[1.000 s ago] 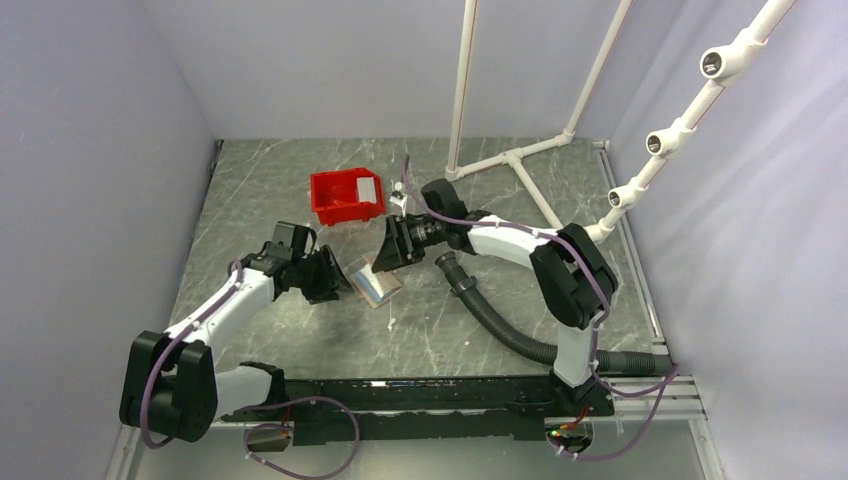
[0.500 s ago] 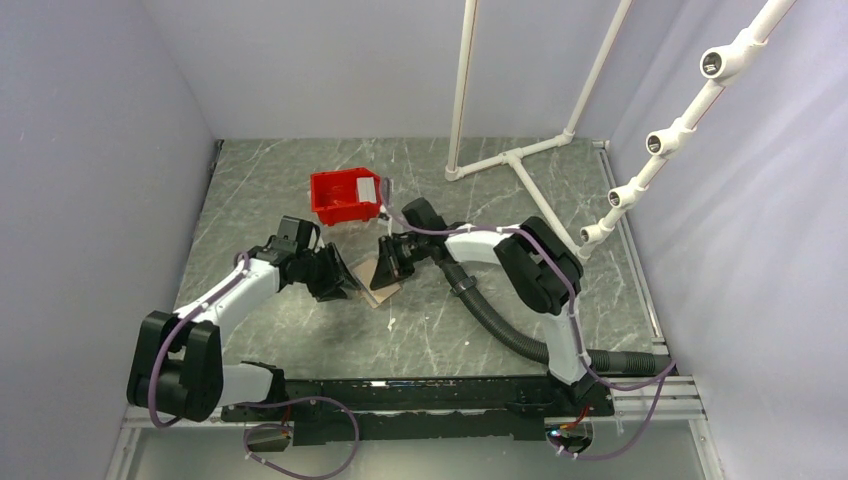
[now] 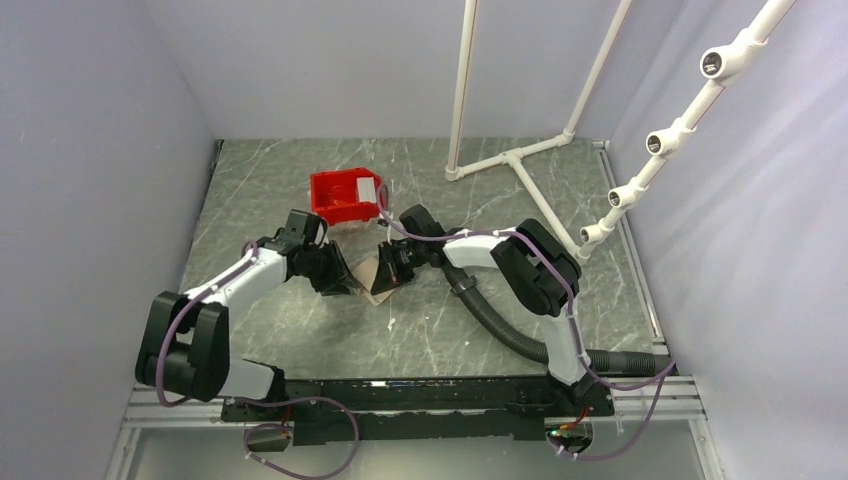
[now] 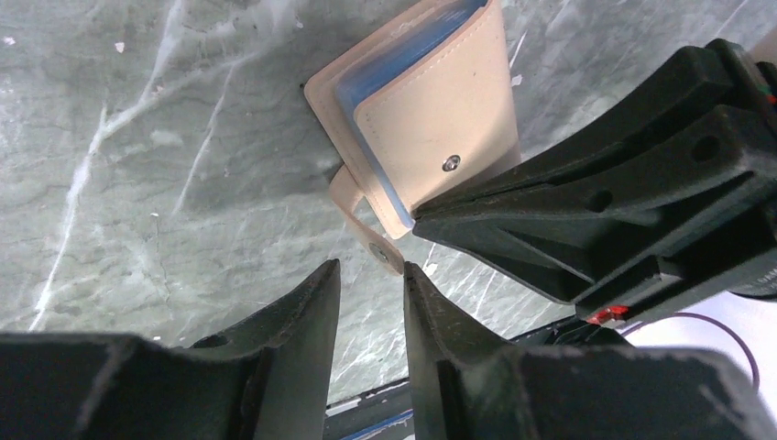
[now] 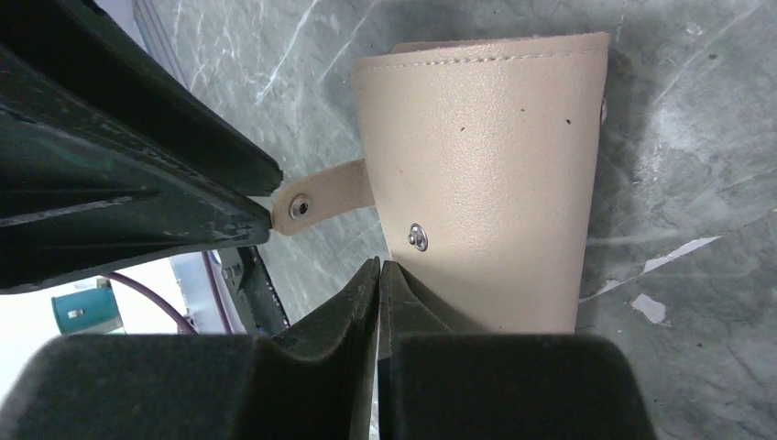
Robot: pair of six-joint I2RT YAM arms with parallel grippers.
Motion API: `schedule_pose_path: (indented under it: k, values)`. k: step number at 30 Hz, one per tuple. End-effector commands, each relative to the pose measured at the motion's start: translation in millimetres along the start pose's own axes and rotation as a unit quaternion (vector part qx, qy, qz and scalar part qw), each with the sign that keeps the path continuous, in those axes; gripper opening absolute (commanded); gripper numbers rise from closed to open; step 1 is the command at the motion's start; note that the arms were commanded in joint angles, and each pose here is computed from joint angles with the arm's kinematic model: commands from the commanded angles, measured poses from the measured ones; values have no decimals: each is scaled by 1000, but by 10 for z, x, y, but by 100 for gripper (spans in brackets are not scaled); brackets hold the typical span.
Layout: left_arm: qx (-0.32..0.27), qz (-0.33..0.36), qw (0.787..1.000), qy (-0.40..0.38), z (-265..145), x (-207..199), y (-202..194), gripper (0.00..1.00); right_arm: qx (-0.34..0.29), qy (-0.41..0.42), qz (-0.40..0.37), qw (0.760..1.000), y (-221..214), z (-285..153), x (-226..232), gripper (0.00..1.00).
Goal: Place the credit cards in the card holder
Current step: Close the card holder at the center of the board.
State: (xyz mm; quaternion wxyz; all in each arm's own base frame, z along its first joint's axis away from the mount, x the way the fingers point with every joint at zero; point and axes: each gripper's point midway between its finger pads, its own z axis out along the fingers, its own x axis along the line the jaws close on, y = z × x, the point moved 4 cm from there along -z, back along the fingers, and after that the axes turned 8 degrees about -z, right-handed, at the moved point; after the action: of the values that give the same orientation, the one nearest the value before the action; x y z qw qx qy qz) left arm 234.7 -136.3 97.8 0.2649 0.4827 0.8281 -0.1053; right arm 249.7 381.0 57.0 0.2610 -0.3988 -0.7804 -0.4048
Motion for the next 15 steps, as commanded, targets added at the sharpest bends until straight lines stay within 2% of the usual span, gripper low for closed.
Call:
schedule_pose_path:
  k: [1,8,12,15]
  values:
    - [-11,16,1000,-1,46,-139,94,37,-22,-16,-18,999,122,6,-49,6]
    - [-22,25,999,17,87,-167,113,33,-19,-14,-18,1000,108,18,-57,5]
    - [-24,29,999,18,87,-176,117,46,-16,-19,-21,999,106,23,-70,4]
    - [-24,32,999,19,97,-195,127,46,-15,-18,-22,999,103,31,-68,4]
